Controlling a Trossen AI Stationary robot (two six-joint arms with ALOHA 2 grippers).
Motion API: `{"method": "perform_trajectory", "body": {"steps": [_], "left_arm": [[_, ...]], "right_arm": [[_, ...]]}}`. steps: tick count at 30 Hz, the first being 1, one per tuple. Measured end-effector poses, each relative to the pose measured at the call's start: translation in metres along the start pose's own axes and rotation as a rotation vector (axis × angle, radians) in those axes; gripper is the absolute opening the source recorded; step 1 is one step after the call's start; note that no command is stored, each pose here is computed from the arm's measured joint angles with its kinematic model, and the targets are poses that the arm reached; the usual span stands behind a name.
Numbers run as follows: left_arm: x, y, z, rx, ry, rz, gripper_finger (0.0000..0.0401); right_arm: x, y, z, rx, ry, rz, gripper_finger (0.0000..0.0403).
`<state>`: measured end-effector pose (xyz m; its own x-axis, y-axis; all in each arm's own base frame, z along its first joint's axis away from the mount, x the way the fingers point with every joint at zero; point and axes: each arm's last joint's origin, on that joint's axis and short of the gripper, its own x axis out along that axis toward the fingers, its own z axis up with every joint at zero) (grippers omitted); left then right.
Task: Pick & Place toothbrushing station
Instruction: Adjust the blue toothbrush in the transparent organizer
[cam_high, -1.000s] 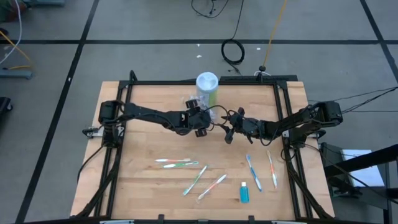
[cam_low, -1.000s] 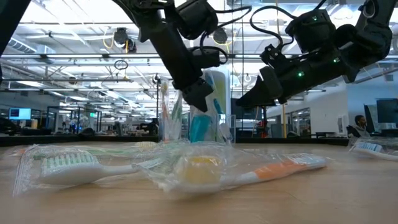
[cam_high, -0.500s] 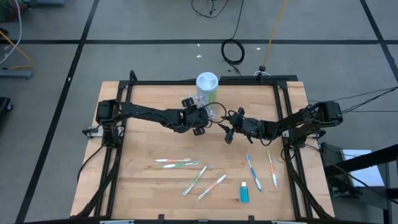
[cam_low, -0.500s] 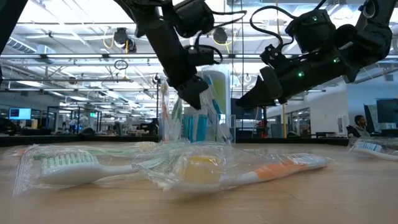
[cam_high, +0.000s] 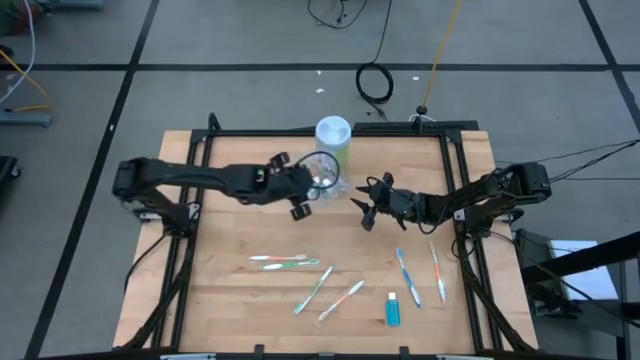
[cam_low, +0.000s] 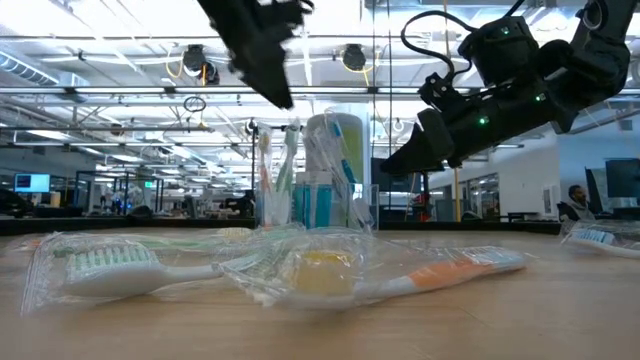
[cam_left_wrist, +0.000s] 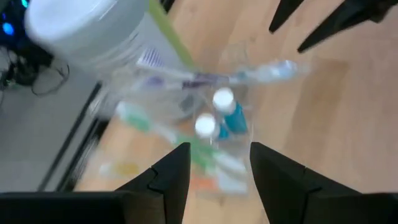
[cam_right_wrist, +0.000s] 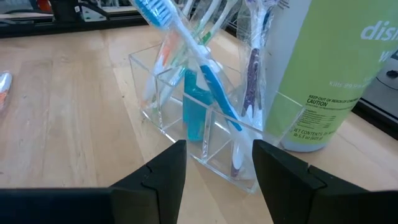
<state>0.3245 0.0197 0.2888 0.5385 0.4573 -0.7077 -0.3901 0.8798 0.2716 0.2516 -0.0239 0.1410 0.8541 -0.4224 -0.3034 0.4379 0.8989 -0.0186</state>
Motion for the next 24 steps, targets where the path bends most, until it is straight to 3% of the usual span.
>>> {"method": "perform_trajectory", "body": {"steps": [4, 10, 13, 16, 19, 24], "left_arm": [[-0.03, 0.003, -0.009, -0.06, 0.033, -0.018, 0.0172], [-0.062, 0.001, -0.024, -0.064, 0.076, -0.047, 0.0172], [-0.079, 0.004, -0.03, -0.04, 0.082, -0.059, 0.0172], [-0.09, 0.008, -0.032, -0.053, 0.054, -0.063, 0.0172], [-0.096, 0.011, -0.032, -0.061, 0.029, -0.055, 0.0172], [-0.099, 0.014, -0.032, -0.063, 0.013, -0.031, 0.0172]], "right_arm": [[0.0, 0.001, 0.0, 0.001, 0.004, 0.042, 0.0178], [-0.002, 0.009, 0.006, 0.017, -0.039, 0.295, 0.0178], [-0.002, 0.009, 0.014, 0.008, -0.127, 0.268, 0.0178], [0.0, 0.007, 0.027, -0.085, -0.229, 0.174, 0.0183], [0.007, 0.009, 0.047, -0.136, -0.288, 0.18, 0.0197], [0.026, 0.009, 0.064, -0.186, -0.125, 0.16, 0.0235]]}}
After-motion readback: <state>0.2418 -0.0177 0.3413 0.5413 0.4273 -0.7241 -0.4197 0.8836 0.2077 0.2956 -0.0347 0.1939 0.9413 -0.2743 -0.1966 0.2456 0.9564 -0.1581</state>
